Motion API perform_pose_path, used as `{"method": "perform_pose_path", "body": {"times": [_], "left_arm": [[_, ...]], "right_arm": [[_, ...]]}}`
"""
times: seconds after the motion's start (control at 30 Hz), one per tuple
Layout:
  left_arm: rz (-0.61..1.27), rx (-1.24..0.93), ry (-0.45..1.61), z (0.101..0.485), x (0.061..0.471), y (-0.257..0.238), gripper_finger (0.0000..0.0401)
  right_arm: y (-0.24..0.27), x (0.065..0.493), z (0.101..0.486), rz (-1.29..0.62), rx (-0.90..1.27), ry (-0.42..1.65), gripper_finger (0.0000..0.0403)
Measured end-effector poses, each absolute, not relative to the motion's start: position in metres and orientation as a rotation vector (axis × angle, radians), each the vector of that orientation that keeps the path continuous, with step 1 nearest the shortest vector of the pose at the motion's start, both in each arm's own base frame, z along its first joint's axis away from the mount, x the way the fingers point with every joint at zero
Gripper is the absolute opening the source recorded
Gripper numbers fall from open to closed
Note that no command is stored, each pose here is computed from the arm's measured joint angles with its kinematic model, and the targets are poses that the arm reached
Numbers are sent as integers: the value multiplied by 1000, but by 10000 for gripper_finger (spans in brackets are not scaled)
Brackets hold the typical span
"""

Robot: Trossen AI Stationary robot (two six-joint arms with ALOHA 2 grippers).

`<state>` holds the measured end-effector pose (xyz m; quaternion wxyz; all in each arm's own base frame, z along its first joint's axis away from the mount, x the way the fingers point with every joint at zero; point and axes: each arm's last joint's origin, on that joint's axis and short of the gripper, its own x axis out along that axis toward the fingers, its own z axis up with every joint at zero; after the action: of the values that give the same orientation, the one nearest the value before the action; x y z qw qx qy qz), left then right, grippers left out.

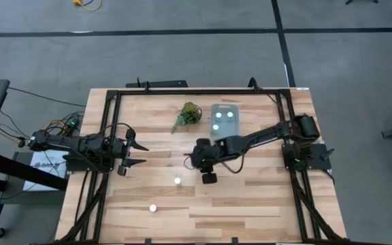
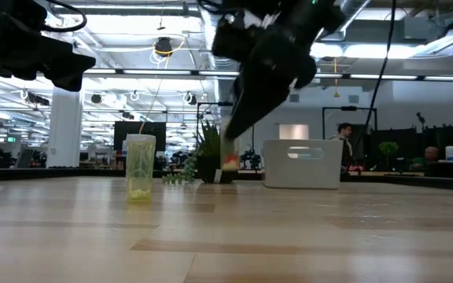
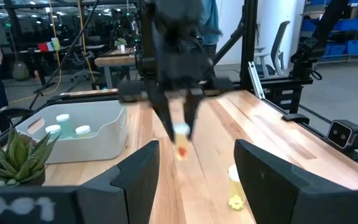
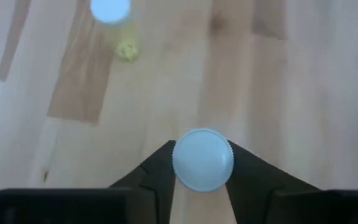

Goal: Pick and place pill bottles into a basket
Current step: Put the right yellow pill bottle into the gray bin

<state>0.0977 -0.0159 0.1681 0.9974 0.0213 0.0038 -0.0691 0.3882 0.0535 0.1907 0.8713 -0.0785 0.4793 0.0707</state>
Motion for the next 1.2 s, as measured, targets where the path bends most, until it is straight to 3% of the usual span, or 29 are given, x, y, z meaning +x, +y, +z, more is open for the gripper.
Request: {"method": "perform_pose_path", "body": {"times": [0.3,0.47,0.9,1.2], "left_arm": [[-138,39,8,168,98,-16,199],[-138,48,7,168,98,-16,199],[-137,44,8,168,98,-16,199],[-137,48,8,168,98,-16,199]], "right_arm": [[3,342,260,-41,-181,1030,113],[-35,317,280,-151,-122,1040,114],[-101,276,212,-250,86,1033,114],[-127,264,193,-299,155,933,114]]}}
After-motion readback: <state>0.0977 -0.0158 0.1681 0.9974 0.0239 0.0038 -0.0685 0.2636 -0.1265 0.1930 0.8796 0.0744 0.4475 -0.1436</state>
